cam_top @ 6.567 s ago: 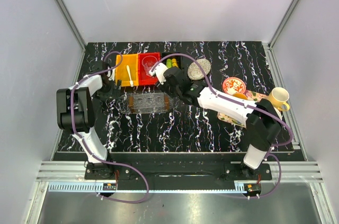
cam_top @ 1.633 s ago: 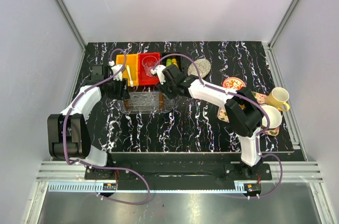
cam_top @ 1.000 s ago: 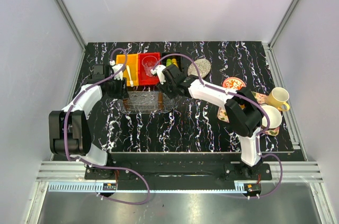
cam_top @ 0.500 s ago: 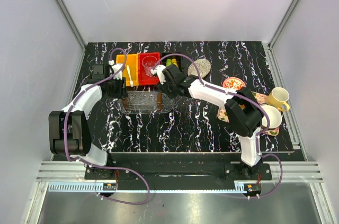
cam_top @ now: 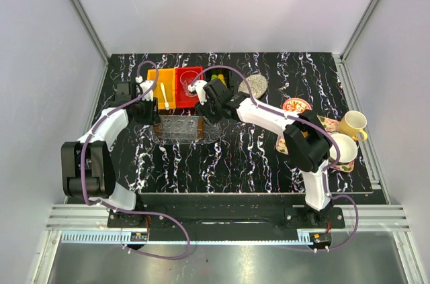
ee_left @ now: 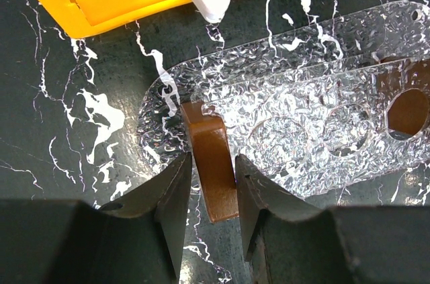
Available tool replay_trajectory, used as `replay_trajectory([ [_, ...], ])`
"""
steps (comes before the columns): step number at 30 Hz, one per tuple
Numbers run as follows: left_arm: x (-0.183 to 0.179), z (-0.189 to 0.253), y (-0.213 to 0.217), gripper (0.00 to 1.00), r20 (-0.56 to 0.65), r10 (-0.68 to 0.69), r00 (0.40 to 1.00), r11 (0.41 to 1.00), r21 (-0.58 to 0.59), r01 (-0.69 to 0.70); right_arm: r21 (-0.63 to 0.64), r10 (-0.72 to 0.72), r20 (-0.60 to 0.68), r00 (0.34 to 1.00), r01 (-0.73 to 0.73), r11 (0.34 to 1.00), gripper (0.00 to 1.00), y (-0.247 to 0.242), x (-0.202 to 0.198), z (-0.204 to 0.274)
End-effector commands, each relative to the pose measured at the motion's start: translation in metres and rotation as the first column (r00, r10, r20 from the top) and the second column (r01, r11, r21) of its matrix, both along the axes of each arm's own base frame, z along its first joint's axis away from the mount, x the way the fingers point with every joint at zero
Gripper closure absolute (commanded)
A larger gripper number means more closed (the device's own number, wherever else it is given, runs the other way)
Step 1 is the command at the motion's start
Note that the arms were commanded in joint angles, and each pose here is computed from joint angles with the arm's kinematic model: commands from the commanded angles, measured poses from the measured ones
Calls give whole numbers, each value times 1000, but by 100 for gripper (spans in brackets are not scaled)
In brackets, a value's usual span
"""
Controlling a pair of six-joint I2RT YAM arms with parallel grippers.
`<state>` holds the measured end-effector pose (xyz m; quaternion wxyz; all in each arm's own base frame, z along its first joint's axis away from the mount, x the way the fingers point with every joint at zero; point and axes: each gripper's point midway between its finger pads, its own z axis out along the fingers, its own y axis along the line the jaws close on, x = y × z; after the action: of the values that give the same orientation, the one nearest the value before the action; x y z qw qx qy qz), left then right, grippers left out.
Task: Prepare toiletry sets of a toothbrush and toothpaste on the tray
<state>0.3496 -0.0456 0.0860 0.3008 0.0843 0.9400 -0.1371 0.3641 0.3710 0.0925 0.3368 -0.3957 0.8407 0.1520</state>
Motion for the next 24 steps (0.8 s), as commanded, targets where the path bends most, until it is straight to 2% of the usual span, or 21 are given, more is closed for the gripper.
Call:
replay_trajectory([
  [1,4,6,12,64,43,36,998,999,28,-37,45,28,-15,999,-27,999,53,19,-3,8],
  [24,-7,0,22,63,26,50,998,998,32,-51,74,31,-2,1000,-31,997,53,36,5,15],
])
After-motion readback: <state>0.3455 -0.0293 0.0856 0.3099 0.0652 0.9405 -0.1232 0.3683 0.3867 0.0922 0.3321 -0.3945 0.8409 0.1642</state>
